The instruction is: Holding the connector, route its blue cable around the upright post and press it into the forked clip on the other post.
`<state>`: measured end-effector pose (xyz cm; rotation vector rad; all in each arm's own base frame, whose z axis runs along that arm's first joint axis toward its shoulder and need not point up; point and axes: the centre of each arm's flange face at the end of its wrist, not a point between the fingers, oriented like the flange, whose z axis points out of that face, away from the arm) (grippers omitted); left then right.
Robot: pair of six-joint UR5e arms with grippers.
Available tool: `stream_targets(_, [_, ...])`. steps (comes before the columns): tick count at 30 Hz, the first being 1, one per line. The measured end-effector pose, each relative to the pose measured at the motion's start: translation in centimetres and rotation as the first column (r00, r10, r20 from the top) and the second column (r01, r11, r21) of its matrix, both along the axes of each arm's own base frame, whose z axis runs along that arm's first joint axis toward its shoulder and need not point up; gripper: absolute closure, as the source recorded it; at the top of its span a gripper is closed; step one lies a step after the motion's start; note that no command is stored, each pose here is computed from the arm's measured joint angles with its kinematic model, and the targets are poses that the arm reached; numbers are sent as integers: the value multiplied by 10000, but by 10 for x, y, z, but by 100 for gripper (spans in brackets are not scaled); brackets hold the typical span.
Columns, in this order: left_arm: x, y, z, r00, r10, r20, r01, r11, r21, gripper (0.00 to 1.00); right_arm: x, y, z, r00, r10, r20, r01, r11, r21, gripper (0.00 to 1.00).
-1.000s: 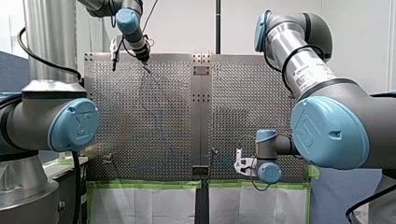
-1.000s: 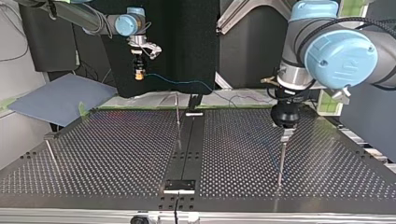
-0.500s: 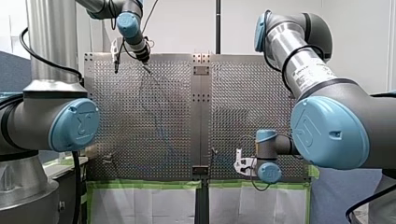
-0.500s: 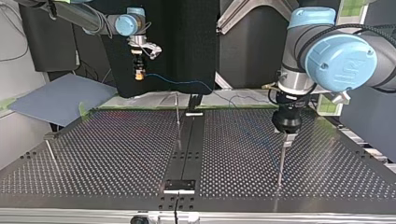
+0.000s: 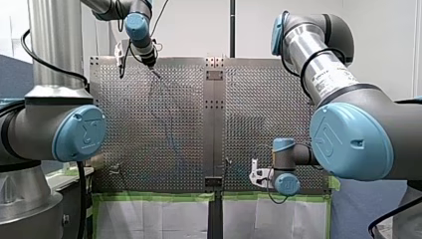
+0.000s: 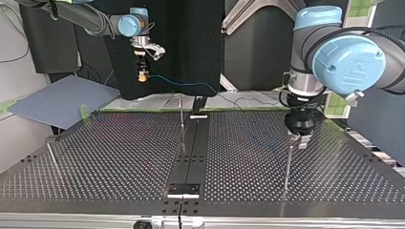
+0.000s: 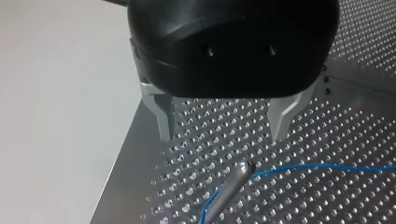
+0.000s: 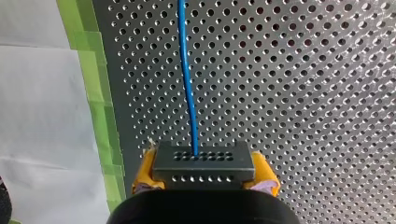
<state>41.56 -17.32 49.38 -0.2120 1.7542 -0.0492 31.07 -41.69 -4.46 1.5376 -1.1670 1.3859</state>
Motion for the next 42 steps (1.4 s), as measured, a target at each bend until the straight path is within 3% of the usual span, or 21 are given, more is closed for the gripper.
stream_targets(13, [-5, 4, -2, 9974, 700, -198, -697, 9975, 137, 1, 0, 0, 0, 10000, 0, -6, 0, 10000, 5, 98])
stream_targets(33, [-7, 4, -8, 9971, 694, -310, -689, 9975, 178, 1, 0, 1, 0, 10000, 16, -17, -16, 10000, 28, 98])
stream_targets(42, [-5, 0, -6, 9986, 512, -90, -505, 9965, 666, 1, 1, 1, 0, 10000, 17, -15, -17, 10000, 25, 98])
